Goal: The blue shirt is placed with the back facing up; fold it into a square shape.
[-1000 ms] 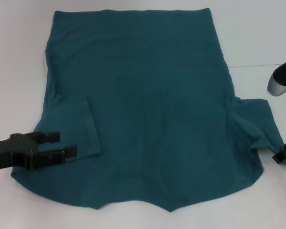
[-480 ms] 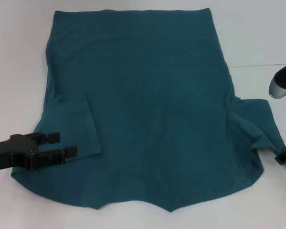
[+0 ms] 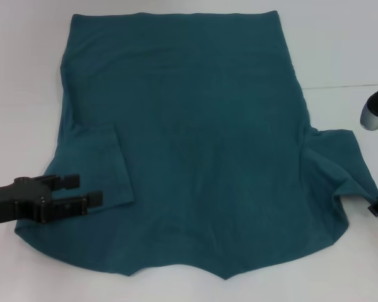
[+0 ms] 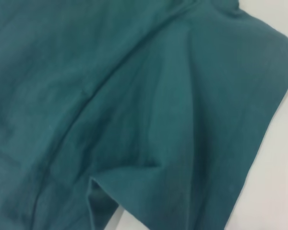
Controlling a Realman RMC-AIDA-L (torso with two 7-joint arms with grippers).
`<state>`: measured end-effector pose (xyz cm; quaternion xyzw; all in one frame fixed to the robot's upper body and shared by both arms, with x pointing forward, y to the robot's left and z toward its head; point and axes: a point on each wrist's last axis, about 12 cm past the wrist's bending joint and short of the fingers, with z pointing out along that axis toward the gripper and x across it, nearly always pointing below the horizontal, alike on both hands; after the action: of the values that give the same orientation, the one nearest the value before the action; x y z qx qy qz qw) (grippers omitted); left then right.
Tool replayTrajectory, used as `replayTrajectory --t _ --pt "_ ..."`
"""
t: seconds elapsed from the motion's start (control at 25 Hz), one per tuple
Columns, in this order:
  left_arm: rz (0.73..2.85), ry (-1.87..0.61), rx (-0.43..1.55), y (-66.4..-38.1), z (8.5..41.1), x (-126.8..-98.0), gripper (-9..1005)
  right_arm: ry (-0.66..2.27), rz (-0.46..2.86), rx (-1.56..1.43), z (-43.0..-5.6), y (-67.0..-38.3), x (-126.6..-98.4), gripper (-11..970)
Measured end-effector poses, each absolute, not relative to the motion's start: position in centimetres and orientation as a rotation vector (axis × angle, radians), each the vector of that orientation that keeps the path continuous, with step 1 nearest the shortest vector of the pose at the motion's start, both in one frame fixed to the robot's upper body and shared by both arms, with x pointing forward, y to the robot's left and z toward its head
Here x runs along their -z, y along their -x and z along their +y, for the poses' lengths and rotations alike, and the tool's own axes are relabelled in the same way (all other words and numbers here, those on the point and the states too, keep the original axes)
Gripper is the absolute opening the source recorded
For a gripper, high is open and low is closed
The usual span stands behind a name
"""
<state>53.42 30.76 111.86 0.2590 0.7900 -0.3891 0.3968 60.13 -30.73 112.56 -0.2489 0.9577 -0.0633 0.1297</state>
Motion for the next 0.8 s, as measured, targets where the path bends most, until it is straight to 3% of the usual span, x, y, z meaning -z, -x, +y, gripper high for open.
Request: replayTrajectory --t 0.4,0.6,0.8 --pt "2.004 -0.649 0.993 -53.4 30.6 -111.7 860 0.724 2.81 0.18 -30.9 -60.0 -111.8 666" --pt "2.004 -0.644 0.991 -53.4 30.7 -111.7 860 0.731 2.818 0.177 -30.9 -60.1 -111.3 592" --pt "2.003 -0.641 0.992 -53.4 30.7 -111.6 860 0.705 2.806 0.18 -31.1 -60.2 -111.4 401"
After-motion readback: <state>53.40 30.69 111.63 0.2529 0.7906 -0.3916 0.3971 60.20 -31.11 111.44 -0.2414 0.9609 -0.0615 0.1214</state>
